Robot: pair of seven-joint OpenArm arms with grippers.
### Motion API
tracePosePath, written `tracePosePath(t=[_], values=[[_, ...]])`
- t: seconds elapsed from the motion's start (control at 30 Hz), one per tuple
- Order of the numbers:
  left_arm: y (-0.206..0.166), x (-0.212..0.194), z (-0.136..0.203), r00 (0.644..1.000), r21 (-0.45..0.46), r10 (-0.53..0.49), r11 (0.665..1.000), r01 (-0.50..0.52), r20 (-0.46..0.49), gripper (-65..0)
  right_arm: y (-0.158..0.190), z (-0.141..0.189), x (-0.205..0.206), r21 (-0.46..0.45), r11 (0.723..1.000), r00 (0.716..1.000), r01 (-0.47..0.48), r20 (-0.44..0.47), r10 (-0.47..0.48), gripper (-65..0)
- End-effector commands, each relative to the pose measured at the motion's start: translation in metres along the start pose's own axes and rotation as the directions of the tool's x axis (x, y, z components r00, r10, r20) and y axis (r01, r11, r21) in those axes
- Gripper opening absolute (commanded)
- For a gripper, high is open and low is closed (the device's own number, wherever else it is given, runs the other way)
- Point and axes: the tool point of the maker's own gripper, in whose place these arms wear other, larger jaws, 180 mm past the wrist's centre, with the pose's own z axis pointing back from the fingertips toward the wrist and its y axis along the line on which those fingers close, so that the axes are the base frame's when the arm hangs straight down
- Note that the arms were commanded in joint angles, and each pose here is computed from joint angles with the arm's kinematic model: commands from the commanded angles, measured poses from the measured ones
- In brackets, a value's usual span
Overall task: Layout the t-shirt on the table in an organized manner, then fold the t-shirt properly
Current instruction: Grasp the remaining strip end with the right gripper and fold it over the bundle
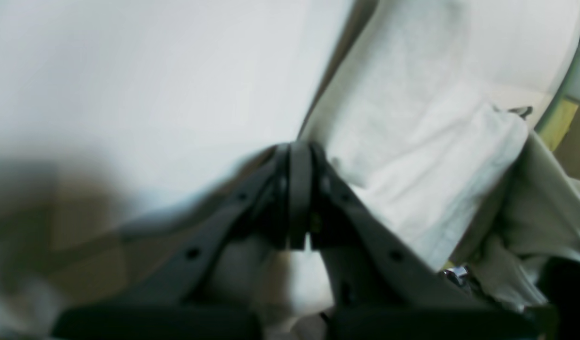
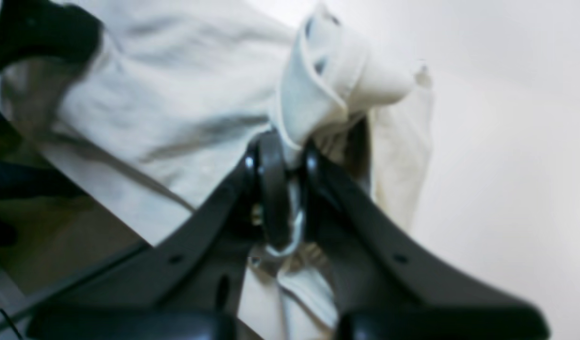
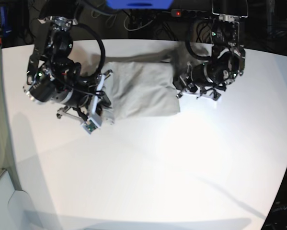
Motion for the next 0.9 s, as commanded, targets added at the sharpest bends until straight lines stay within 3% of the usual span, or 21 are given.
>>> tracePosePath(t=[0.0, 0.5, 0.87], values=[[-0.002, 0.001, 0.000, 1.000, 0.012, 0.006, 1.000, -0.006, 0.005, -65.0, 0.010, 0.001, 0.020, 0.023, 0.999, 0.998, -0.030, 0.064, 0.028, -65.0], [0.000, 0.000, 0.000, 1.000, 0.020, 0.011, 1.000, -0.012, 0.012, -65.0, 0.074, -0.012, 0.074, 0.157, 0.972, 0.974, -0.176, 0.169, 0.149, -65.0], [0.003, 0.000, 0.000, 1.000, 0.026, 0.012, 1.000, -0.012, 0.013, -65.0, 0.103, -0.034, 0.069, 0.261, 0.945, 0.976, -0.198, 0.136, 0.168, -65.0]])
